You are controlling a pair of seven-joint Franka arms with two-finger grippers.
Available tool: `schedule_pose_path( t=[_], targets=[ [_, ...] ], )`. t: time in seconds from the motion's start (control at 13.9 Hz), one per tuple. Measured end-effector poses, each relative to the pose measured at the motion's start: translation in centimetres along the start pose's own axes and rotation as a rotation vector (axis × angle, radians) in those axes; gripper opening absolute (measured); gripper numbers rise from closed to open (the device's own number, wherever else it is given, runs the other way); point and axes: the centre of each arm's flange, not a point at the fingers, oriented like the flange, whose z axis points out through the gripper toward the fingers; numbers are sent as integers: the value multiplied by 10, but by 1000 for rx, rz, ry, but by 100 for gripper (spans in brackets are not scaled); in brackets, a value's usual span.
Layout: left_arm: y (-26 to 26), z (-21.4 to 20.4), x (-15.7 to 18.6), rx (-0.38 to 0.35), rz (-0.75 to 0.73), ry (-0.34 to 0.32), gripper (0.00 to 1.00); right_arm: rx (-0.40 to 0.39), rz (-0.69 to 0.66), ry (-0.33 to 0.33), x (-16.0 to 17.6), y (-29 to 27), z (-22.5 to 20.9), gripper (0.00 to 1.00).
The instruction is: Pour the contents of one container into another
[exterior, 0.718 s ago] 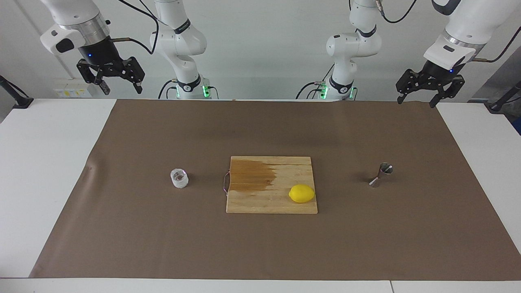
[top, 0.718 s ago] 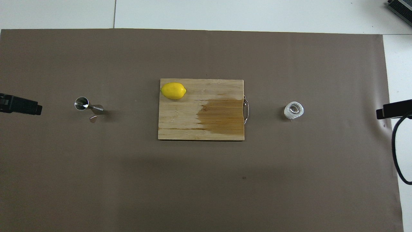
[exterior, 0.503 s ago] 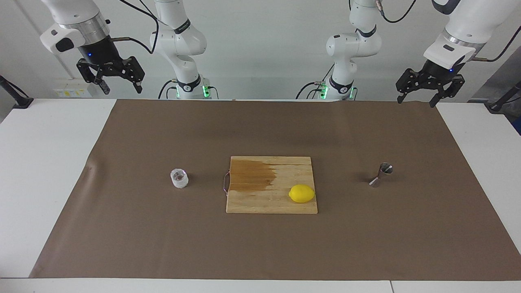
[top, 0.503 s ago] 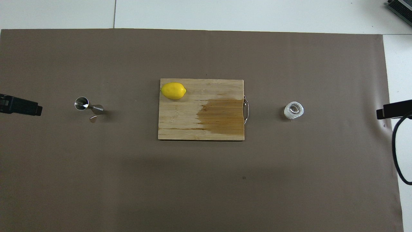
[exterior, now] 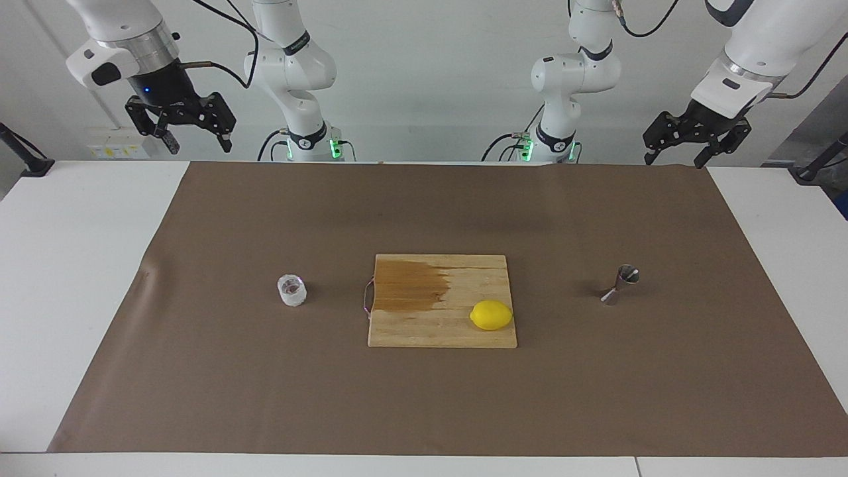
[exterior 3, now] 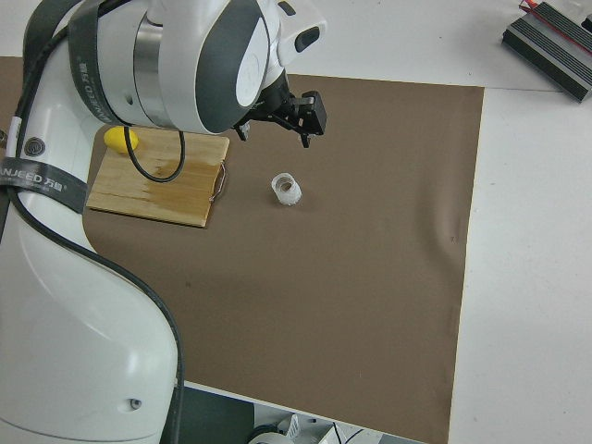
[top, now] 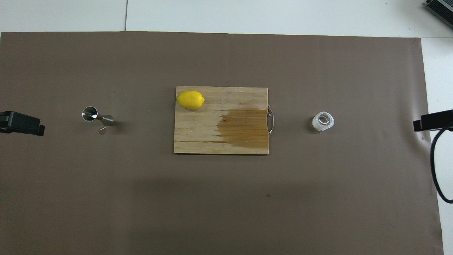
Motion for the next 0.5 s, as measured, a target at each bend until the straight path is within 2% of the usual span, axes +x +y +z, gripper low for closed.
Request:
schedule_pose_path(
  t=[0.14, 0.5],
  targets=[
    [-12, 11, -3, -23, -142, -2, 100, 0, 0, -1, 0, 0, 0, 100],
    [-25, 50, -18, -149, -653, -38, 100, 0, 0, -1, 0, 0, 0, 100]
  ],
)
